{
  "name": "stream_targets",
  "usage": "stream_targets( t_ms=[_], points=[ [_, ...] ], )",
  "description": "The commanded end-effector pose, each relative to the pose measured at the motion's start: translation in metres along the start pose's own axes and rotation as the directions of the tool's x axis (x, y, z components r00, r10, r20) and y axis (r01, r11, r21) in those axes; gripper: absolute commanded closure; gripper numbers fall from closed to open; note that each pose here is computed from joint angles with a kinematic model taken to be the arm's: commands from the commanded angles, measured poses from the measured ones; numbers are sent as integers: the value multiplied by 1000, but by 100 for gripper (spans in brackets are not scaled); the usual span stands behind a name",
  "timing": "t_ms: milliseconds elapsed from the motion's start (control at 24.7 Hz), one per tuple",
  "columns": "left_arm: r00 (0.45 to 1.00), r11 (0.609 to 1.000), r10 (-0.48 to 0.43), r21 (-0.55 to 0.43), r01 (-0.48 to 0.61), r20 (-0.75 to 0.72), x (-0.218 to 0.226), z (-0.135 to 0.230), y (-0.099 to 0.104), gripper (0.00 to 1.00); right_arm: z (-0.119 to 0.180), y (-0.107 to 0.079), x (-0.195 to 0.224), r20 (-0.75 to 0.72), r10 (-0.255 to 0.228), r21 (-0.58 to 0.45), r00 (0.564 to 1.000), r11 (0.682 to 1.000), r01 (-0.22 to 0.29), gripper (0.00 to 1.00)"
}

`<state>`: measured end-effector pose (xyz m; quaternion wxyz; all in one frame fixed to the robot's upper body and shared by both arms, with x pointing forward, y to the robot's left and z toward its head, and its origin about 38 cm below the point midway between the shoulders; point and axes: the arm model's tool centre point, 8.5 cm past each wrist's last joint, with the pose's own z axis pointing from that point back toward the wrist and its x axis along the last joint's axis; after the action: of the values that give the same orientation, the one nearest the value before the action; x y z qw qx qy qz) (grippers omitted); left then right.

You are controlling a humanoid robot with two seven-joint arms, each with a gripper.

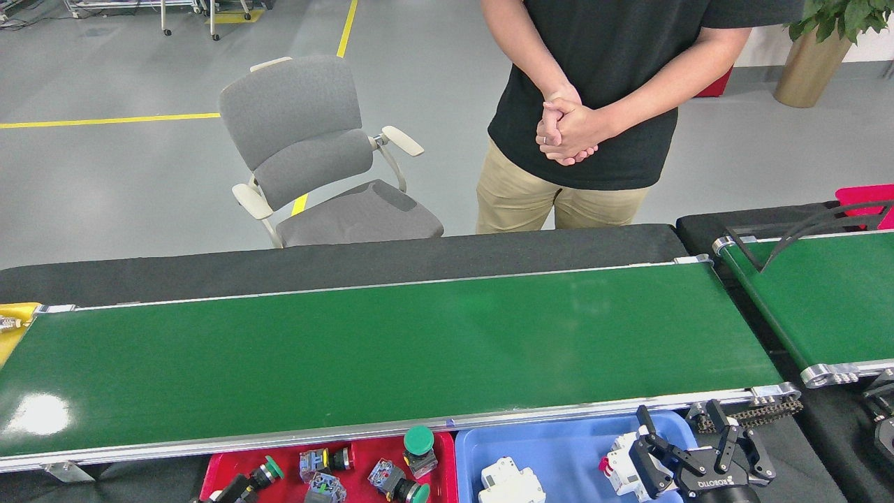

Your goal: Pick switch part from conveyor to tray

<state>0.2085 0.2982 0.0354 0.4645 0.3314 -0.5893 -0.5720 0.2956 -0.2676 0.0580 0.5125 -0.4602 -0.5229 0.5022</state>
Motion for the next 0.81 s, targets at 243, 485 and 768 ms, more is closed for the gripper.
stream_targets(
  t_ms=[243,485,768],
  points=[
    [819,987,-151,-45,152,-554,-89,47,24,0,2,-2,1,-3,-4,-9,1000,1000,4,0],
    [844,975,-193,-5,220,-500,-101,24,51,0,2,-2,2,-4,-9,-11,1000,1000,9,0],
    [887,967,-233,-2,253,-399,-107,0,62,0,6,1,1,-9,-10,-2,1000,1000,10,0]
  ],
)
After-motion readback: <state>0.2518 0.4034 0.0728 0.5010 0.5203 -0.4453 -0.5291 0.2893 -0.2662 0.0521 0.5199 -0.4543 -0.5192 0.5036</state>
